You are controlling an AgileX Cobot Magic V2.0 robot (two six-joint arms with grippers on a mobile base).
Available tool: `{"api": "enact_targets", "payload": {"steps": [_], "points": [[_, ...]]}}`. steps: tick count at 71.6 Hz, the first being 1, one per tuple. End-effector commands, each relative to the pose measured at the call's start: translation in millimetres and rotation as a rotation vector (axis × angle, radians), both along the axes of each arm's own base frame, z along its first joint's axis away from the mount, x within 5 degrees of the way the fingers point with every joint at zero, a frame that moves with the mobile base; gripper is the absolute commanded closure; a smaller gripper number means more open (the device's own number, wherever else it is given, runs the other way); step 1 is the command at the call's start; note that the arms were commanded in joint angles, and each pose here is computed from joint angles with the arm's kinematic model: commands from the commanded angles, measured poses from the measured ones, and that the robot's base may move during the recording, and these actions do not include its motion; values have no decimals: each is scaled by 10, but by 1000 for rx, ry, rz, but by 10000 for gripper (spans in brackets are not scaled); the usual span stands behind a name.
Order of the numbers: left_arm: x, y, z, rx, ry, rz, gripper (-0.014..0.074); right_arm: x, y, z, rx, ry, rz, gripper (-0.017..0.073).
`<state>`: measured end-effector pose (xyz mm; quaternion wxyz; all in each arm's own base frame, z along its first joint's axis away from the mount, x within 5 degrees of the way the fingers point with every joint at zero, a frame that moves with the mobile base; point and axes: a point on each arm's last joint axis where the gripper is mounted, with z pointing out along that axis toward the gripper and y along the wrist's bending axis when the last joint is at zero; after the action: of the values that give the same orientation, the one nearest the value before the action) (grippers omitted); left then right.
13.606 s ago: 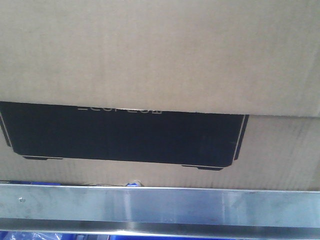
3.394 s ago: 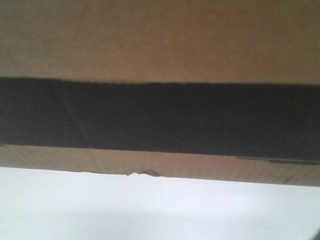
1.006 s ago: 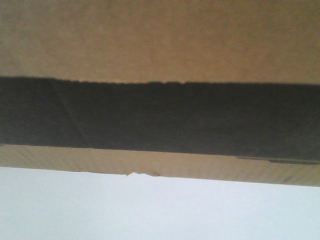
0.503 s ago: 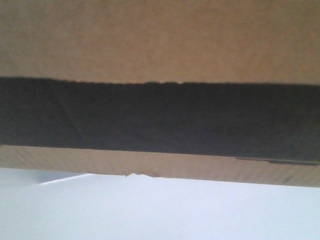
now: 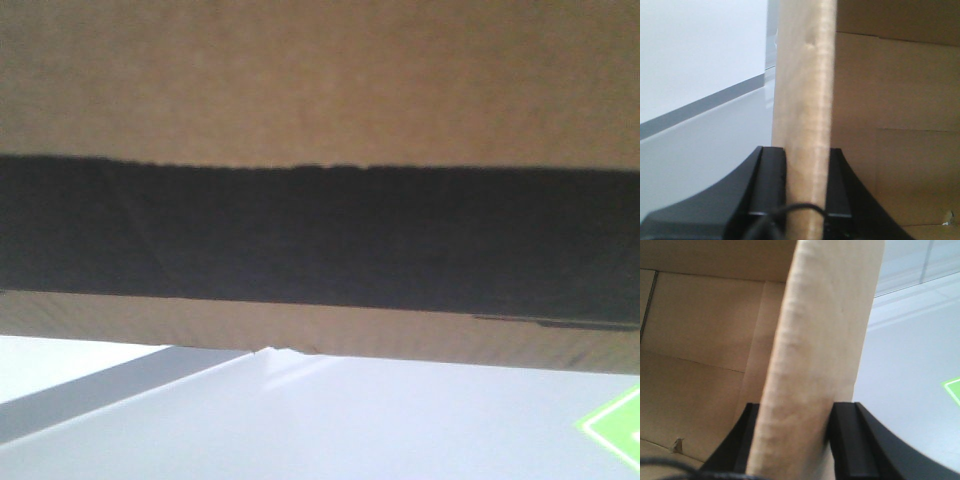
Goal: Grab box from left shelf to table start
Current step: 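Carry the box with both grippers while driving to the white table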
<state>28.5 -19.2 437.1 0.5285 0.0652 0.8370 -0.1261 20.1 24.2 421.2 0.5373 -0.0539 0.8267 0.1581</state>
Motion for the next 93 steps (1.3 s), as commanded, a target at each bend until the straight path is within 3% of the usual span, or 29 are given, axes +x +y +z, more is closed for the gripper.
{"api": "enact_targets", "payload": {"steps": [1,93], "points": [[-46,-145,259,-238,-142,-112,689,-5,91,211,134,-128,75,501],[-46,-145,258,-237,-142,-112,689,-5,91,211,134,-128,75,501]]}}
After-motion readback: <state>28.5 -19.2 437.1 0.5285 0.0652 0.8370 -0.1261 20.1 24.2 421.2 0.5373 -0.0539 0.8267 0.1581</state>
